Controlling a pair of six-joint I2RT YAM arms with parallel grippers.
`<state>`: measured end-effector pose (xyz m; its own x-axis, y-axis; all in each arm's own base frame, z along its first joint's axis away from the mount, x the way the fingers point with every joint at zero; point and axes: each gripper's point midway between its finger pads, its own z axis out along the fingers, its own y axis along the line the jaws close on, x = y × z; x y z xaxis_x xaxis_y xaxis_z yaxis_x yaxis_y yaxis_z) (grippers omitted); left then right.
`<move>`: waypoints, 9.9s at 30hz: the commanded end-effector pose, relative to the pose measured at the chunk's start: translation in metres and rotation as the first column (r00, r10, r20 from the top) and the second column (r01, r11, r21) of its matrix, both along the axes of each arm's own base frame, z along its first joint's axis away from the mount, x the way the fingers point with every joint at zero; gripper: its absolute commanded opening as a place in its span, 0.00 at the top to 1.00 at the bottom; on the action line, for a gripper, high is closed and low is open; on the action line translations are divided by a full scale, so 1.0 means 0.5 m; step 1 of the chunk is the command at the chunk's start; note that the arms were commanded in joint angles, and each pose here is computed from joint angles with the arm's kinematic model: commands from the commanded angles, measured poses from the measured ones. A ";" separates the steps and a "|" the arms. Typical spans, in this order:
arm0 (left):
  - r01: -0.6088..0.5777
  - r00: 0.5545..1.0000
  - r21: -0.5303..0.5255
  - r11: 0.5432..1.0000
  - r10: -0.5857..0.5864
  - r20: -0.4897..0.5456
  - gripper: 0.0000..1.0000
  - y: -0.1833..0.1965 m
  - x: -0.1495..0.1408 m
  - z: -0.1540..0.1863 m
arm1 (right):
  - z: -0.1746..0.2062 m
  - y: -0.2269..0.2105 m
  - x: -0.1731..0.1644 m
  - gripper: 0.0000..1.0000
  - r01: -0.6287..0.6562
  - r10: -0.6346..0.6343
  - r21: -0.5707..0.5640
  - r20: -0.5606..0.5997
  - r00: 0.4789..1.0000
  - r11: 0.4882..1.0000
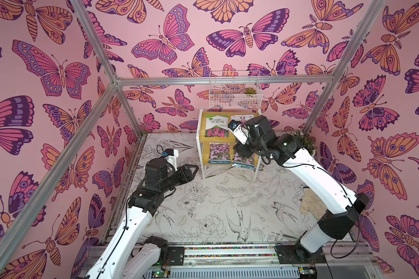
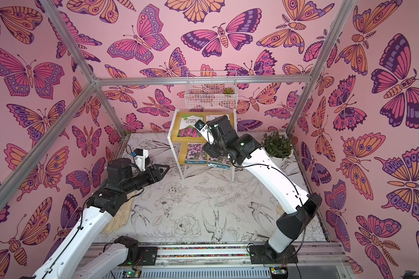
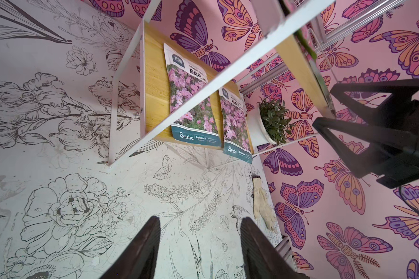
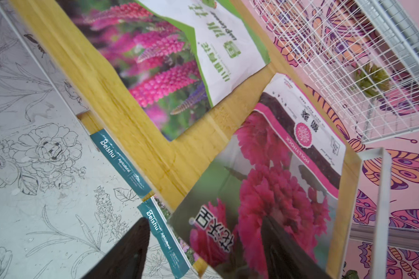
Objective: Take the seed bag off the shelf
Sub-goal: Pick up the seed packet from the shelf, then place the seed packet at the center of the board, then pick up the seed packet from the shelf.
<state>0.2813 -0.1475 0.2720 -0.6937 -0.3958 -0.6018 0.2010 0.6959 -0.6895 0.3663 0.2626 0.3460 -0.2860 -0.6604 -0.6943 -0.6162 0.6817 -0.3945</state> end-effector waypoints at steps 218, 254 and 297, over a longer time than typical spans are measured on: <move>0.010 0.997 -0.024 1.000 -0.012 -0.075 0.34 -0.002 0.025 -0.072 | 0.034 0.110 0.157 0.35 0.276 0.089 0.664 -0.460 0.883 0.695; 0.145 0.929 0.344 0.928 -0.248 0.276 0.43 -0.009 0.027 0.151 | 0.107 0.048 0.042 0.32 -0.011 0.047 0.537 -0.053 0.997 0.844; 0.019 0.970 0.409 0.912 -0.116 0.213 0.40 -0.129 0.138 0.300 | 0.089 0.103 -0.072 0.30 -0.408 0.385 0.402 0.140 0.912 0.820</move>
